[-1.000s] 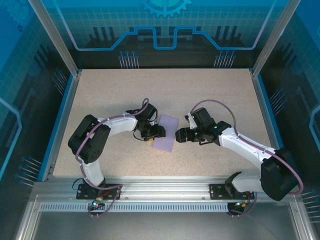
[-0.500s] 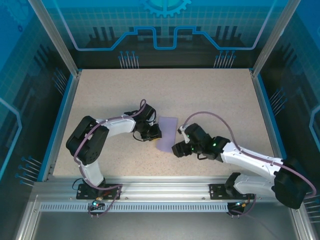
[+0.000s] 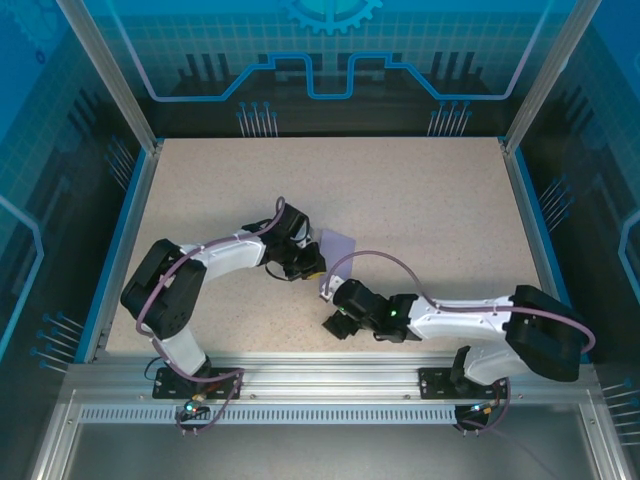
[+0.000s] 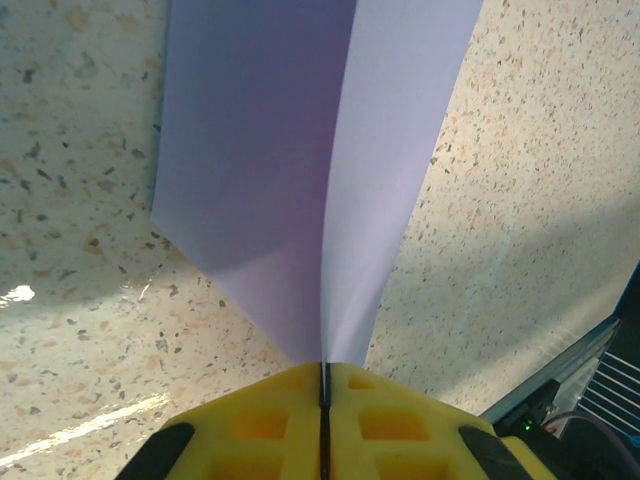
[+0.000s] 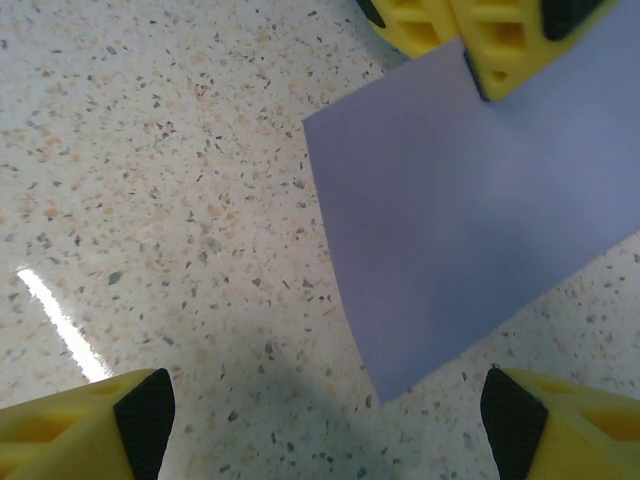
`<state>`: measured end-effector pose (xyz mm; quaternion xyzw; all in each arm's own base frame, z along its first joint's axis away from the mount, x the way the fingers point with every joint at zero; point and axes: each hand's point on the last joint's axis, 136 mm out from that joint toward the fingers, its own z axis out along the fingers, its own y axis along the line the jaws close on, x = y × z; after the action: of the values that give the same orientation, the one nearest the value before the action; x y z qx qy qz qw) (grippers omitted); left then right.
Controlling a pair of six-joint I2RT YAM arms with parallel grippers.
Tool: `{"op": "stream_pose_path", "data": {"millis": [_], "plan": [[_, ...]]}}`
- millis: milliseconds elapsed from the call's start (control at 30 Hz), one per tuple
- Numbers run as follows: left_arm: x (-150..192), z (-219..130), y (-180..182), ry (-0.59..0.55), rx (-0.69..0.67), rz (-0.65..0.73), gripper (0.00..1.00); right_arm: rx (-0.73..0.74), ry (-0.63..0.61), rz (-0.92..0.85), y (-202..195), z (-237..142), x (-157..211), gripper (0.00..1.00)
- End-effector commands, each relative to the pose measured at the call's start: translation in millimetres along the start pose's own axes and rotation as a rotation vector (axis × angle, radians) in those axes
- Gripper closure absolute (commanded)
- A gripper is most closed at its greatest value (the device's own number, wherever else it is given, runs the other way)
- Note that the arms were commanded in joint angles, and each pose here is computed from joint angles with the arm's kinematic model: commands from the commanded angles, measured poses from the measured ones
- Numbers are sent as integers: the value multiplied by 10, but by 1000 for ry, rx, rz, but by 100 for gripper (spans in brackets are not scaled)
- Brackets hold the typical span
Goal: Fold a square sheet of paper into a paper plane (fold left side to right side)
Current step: Fold the paper at the center of the table.
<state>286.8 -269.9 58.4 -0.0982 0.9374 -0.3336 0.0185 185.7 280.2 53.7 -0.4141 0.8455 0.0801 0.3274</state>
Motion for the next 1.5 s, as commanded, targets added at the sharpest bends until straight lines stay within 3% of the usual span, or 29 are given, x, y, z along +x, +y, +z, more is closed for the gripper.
{"op": "stream_pose_path", "data": {"millis": [0, 100, 367, 467, 567, 700, 967, 1067, 1133, 1300, 1467], "plan": [[101, 1, -39, 34, 25, -16, 90, 19, -79, -35, 35, 31, -305, 17], [110, 29, -39, 41, 23, -14, 90, 31, -79, -42, 42, 103, -353, 18], [122, 69, -20, 53, 15, -13, 90, 58, -92, -9, -47, 191, -509, 35], [133, 79, -1, 60, 9, -7, 90, 51, -78, 13, -90, 206, -502, 50], [132, 75, 16, 62, -1, 3, 89, 16, -71, 19, -76, 203, -489, 71], [117, 27, 25, 57, -2, 16, 79, -47, -37, 27, -35, 215, -354, 99], [2, -271, 85, 13, 6, 43, 46, -209, 0, 101, 16, 164, -168, 100], [-78, -393, 104, -13, 19, 39, 42, -254, 10, 123, 47, 162, -143, 100], [-120, -426, 85, -14, 30, 42, 46, -278, 12, 139, 63, 169, -145, 100], [-214, -323, -69, 24, 77, 81, 70, -313, 12, 195, 46, 193, -174, 100], [-300, -101, -147, 77, 83, 102, 79, -335, 20, 235, 31, 231, -174, 100]]}}
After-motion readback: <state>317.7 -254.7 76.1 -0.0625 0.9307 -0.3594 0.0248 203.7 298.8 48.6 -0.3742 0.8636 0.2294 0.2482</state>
